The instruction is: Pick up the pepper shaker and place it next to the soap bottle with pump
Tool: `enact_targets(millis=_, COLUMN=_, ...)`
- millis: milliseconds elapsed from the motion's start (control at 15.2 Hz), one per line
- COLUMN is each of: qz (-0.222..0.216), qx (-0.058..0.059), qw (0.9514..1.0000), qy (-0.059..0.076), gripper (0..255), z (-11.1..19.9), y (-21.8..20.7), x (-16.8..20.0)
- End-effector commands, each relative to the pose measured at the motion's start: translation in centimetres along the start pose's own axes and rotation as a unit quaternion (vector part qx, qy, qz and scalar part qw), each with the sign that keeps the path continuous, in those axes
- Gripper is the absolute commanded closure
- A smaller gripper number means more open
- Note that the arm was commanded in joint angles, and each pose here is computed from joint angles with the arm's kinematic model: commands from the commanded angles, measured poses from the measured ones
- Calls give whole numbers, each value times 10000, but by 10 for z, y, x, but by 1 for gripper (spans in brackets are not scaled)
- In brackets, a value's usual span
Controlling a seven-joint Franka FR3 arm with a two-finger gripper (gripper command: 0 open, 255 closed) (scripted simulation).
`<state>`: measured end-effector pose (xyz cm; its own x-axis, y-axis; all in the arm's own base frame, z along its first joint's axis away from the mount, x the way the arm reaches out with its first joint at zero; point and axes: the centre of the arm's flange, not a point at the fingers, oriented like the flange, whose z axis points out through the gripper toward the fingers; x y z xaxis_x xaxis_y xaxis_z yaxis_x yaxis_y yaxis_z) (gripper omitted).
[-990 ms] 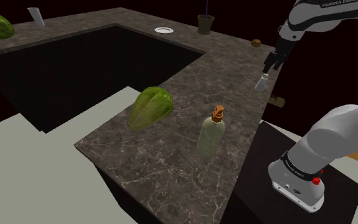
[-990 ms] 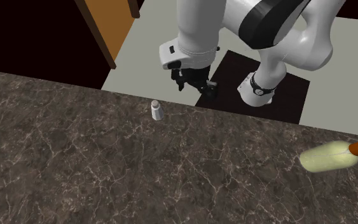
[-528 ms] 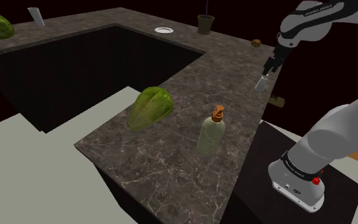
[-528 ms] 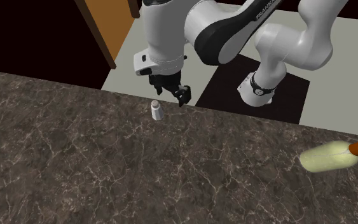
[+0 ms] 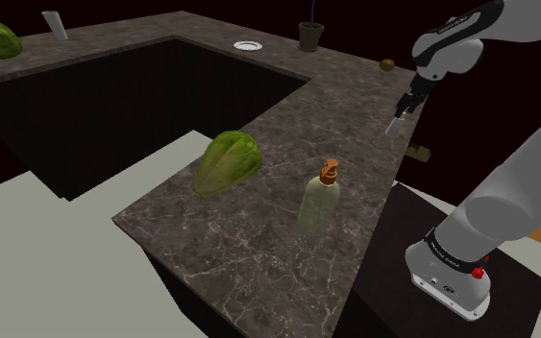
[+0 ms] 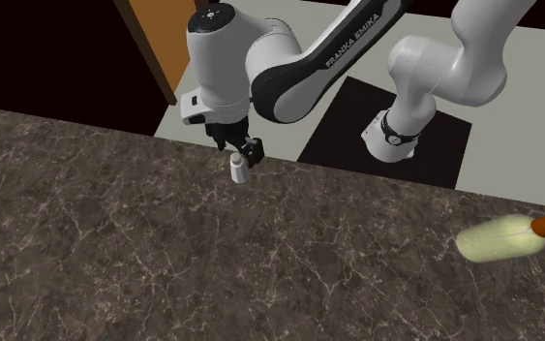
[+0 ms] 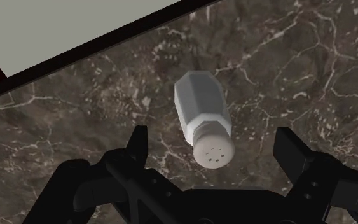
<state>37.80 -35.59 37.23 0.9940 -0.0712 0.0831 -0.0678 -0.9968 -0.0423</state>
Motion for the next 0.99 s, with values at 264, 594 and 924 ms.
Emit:
enact_targets(millis=264, qz=0, qx=-4, qw=10000, qy=4, gripper=0, z=25, y=0, x=1)
enact_targets(millis=594, qz=-1, qx=-4, qw=10000, qy=4, gripper=0, z=25, y=0, x=1)
enact_targets(millis=924, qz=-1, qx=-4, qw=10000, qy=4, gripper=255, z=25, y=0, x=1)
